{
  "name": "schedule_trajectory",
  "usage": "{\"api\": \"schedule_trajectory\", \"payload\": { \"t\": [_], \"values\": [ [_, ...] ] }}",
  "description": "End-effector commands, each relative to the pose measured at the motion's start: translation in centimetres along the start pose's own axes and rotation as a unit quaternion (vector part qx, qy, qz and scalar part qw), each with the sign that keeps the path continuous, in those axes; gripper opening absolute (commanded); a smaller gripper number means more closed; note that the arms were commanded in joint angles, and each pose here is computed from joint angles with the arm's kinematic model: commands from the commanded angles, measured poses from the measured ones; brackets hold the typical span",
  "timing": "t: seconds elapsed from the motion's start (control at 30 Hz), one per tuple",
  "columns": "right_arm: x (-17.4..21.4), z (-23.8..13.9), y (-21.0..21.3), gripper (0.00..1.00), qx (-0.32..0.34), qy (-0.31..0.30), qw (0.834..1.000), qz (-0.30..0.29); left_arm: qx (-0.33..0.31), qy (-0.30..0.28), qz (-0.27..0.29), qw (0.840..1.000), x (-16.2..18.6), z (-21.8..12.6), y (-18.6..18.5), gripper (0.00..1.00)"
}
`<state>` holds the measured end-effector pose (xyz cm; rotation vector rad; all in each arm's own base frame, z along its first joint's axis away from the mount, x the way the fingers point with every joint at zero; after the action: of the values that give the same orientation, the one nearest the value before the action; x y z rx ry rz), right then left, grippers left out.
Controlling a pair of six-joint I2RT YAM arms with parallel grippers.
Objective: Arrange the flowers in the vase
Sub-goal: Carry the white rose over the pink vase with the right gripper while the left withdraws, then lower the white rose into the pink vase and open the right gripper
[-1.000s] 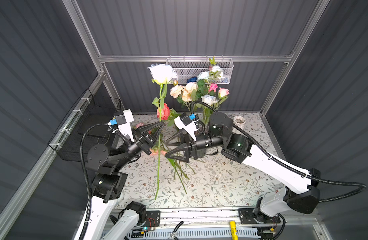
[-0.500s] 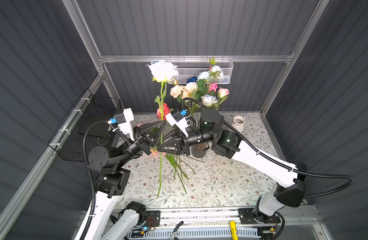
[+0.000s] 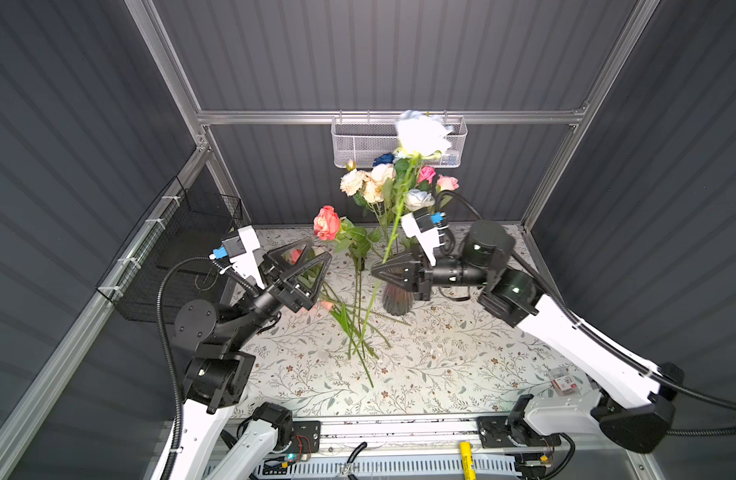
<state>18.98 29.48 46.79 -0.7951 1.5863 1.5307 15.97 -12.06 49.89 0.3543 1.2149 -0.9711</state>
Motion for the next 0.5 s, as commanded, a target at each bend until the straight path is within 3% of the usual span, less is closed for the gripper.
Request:
{"api": "schedule_trajectory", "payload": {
  "t": [0.0, 0.2, 0.47],
  "values": [
    [-1.0, -3.5, -1.8, 0.00, 0.110, -0.038, 0.992, -0.048, -0.081, 0.015, 0.028, 0.996, 1.4, -1.6, 1.9, 1.00],
    [-3.1, -6.1, -4.8, 0.00, 0.281, -0.056, 0.947, -0.144, -0.123, 0.055, 0.023, 0.991, 4.3, -3.1, 3.3, 1.00],
    [-6.0, -4.1, -7.9, 0.00, 0.320, -0.068, 0.925, -0.195, -0.145, 0.086, 0.020, 0.985, 5.8, -4.2, 3.7, 1.00]
  ]
}}
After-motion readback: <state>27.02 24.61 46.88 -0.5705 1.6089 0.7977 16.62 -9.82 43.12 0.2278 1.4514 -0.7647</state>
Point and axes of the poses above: each gripper's point midway between its finger pads, its own z axis out along the fingers, its own y axis along the line the jaws close on, x = y × z, the point moved 4 cm from there along -z, back along the fingers, and after that the axes turned 12 degrees about z, right-handed, at the moved point
